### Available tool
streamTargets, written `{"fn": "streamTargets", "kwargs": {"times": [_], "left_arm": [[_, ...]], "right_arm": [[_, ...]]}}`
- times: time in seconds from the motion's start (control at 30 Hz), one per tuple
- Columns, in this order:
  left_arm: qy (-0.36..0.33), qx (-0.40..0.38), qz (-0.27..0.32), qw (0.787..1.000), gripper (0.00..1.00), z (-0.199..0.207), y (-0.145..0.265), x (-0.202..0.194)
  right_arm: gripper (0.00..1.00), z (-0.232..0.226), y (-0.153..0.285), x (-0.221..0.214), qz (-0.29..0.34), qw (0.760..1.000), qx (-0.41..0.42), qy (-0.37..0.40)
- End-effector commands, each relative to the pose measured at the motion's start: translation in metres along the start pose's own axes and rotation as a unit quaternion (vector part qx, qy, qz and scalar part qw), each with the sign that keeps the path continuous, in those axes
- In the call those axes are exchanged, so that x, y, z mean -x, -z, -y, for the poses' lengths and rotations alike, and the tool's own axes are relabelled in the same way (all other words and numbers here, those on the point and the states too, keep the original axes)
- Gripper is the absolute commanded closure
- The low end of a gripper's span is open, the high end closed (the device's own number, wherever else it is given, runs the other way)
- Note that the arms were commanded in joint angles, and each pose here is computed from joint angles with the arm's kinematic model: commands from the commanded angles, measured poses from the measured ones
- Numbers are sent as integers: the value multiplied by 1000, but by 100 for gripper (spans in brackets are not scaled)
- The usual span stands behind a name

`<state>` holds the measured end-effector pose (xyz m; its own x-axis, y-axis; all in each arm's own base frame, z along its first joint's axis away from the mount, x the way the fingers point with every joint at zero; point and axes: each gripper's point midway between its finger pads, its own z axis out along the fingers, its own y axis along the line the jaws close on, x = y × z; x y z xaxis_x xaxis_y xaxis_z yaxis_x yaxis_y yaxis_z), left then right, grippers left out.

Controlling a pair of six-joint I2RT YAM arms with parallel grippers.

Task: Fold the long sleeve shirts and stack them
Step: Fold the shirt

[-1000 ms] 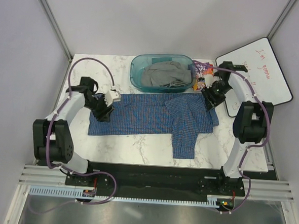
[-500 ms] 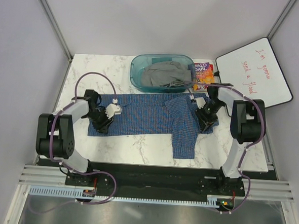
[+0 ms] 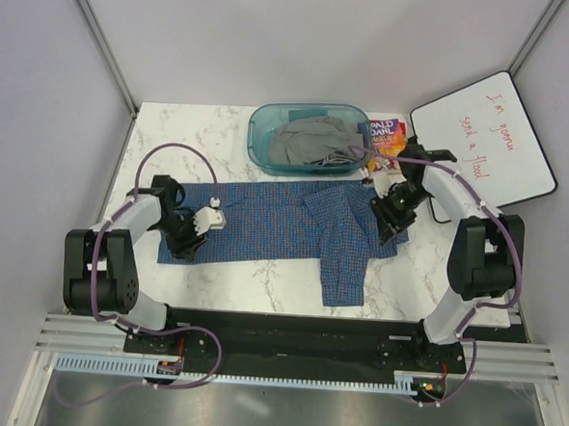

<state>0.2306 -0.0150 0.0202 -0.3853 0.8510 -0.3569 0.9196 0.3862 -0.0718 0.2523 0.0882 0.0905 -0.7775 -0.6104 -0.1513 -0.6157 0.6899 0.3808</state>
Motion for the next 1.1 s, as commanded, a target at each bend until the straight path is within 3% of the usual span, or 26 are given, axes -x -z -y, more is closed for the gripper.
{"fn": "streamTargets", "kwargs": {"times": [0.0, 0.23, 0.43, 0.57, 0.77, 0.9, 1.07], "left_arm": [[-12, 2, 70, 997, 50, -12, 22, 42], [47, 10, 74, 996, 48, -37, 18, 52], [69, 17, 39, 997, 49, -45, 1, 35], [58, -1, 10, 998, 50, -33, -11, 16], [11, -23, -21, 999, 53, 1, -7, -5], [-1, -30, -16, 999, 53, 14, 1, -6], [6, -25, 31, 999, 49, 6, 16, 21]], "right_arm": [[56, 53, 24, 42, 63, 995, -74, 1], [57, 105, -6, 62, 44, 992, -109, -41], [59, 121, -36, 25, -27, 990, -133, -41], [62, 104, -53, -23, -87, 989, -115, -30], [64, 61, -41, -64, -124, 989, -80, 7], [59, 39, -10, -56, -96, 992, -67, 37], [45, 47, 39, 9, 1, 992, -101, 78]]}}
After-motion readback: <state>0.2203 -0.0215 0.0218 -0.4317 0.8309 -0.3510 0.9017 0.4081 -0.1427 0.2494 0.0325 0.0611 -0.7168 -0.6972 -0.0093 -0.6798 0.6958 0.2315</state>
